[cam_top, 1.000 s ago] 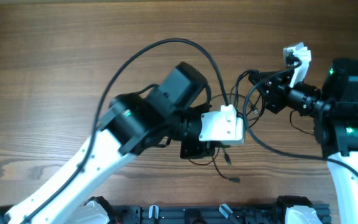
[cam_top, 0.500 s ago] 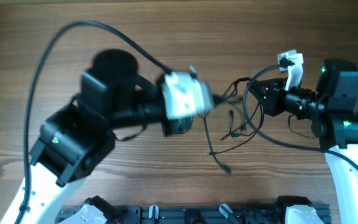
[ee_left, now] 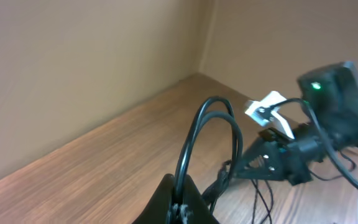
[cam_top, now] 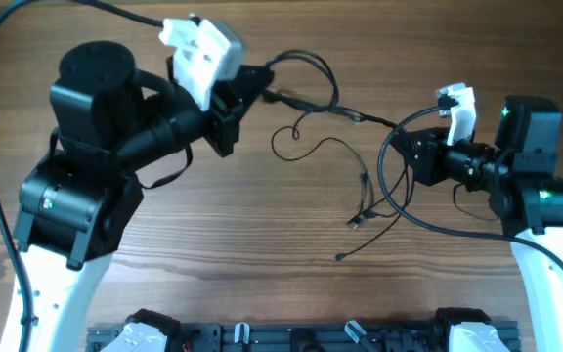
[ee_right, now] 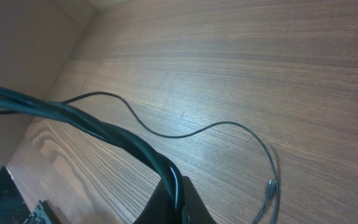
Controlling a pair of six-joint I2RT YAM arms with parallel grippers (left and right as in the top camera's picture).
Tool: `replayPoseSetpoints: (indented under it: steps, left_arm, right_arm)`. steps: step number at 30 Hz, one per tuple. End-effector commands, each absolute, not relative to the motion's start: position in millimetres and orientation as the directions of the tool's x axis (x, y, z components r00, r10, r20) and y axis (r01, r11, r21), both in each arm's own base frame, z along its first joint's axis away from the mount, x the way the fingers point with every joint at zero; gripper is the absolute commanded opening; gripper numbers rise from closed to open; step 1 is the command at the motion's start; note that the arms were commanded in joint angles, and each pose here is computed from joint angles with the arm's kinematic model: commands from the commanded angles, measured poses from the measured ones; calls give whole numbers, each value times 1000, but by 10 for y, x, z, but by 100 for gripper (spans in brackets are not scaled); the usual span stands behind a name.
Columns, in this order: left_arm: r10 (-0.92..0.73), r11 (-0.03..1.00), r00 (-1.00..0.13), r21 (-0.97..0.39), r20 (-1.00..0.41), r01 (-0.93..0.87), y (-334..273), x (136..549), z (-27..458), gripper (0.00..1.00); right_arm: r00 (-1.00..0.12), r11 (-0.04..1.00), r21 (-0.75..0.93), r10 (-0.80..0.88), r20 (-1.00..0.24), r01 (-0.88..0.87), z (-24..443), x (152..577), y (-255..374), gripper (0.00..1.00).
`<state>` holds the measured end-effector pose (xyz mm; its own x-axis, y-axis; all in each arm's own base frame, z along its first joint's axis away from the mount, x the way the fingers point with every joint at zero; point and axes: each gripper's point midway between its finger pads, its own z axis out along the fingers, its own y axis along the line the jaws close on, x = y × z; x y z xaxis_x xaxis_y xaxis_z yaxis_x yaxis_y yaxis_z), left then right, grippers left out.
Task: Untangle cables
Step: 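Pull the left gripper up-left, stretching cables away from the right gripper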
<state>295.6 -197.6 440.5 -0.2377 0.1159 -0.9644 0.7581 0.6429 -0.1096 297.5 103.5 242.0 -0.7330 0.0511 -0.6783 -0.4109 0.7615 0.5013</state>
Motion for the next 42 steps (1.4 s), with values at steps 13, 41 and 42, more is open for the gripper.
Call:
replayPoseSetpoints:
  steps: [13, 41, 42]
  left_arm:
    - [191, 866, -156, 92, -969, 491, -1399, 3367, 4489, 4]
    - [7, 960, -423, -113, -906, 257, -1453, 3680, 3899, 4]
    - [15, 963, -439, -106, -898, 248, -1447, 3705, 3835, 4]
  right_arm:
    - [-750, 815, 465, 58, -659, -346, 2324, 3027, 896, 4]
    - [-682, 589, 572, 48, -730, -571, 2769, 2861, 1291, 4]
    - [-667, 575, 566, 47, -744, -590, 2820, 2848, 1308, 4]
